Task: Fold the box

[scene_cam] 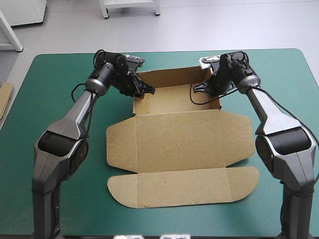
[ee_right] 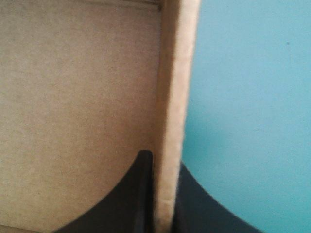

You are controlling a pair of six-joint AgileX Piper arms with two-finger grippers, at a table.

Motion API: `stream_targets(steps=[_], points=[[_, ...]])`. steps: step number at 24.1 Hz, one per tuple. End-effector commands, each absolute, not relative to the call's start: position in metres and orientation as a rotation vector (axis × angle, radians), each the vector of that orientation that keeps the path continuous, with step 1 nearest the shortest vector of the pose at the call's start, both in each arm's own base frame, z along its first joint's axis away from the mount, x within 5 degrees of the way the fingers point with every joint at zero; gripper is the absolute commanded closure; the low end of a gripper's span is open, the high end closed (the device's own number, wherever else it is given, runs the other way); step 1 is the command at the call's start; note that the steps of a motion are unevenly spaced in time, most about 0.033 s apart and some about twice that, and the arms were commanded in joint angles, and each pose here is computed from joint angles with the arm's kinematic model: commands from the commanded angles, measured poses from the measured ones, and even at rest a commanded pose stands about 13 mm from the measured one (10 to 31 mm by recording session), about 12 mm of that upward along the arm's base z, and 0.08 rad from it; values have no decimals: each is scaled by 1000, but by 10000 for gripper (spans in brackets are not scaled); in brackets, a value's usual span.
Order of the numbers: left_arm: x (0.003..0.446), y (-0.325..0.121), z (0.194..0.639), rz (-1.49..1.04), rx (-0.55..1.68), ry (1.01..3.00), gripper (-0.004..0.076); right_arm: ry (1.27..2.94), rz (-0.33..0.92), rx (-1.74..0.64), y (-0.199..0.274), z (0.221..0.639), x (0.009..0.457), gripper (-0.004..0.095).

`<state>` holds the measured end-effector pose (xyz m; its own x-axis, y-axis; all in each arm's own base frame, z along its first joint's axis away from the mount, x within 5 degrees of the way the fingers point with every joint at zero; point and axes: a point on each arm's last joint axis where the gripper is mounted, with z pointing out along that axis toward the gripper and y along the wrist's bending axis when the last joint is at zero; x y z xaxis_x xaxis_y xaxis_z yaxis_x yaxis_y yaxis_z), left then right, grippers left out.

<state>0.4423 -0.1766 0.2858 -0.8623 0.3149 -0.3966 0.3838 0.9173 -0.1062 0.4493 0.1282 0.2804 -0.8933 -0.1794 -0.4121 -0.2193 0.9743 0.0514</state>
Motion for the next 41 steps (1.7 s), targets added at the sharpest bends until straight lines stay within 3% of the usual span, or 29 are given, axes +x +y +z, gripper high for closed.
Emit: stream_targets(steps=[1, 8, 11, 17, 21, 27, 30, 34, 38, 41], points=[[430, -181, 337, -322, 507, 2546, 185, 2564, 187, -320, 132, 335, 438, 767], [420, -173, 370, -280, 502, 2466, 216, 2474, 177, -280, 124, 365, 434, 376], [413, -168, 383, -246, 502, 2444, 216, 2494, 163, -268, 119, 365, 433, 258], [376, -152, 439, -225, 518, 2322, 258, 2475, 119, -266, 110, 388, 417, 256], [327, -132, 489, -229, 513, 2232, 280, 2442, 99, -275, 104, 412, 399, 278], [192, -75, 529, -180, 462, 2094, 280, 2351, 124, -289, 96, 458, 357, 302], [135, -50, 513, -166, 426, 2049, 280, 2298, 126, -289, 91, 477, 340, 304], [54, -18, 461, -165, 408, 1964, 279, 2316, 111, -299, 93, 468, 349, 302], [22, -7, 418, -202, 382, 1919, 281, 2317, 90, -300, 97, 451, 371, 302], [26, -8, 402, -189, 393, 1979, 281, 2342, 89, -306, 103, 428, 392, 302]])
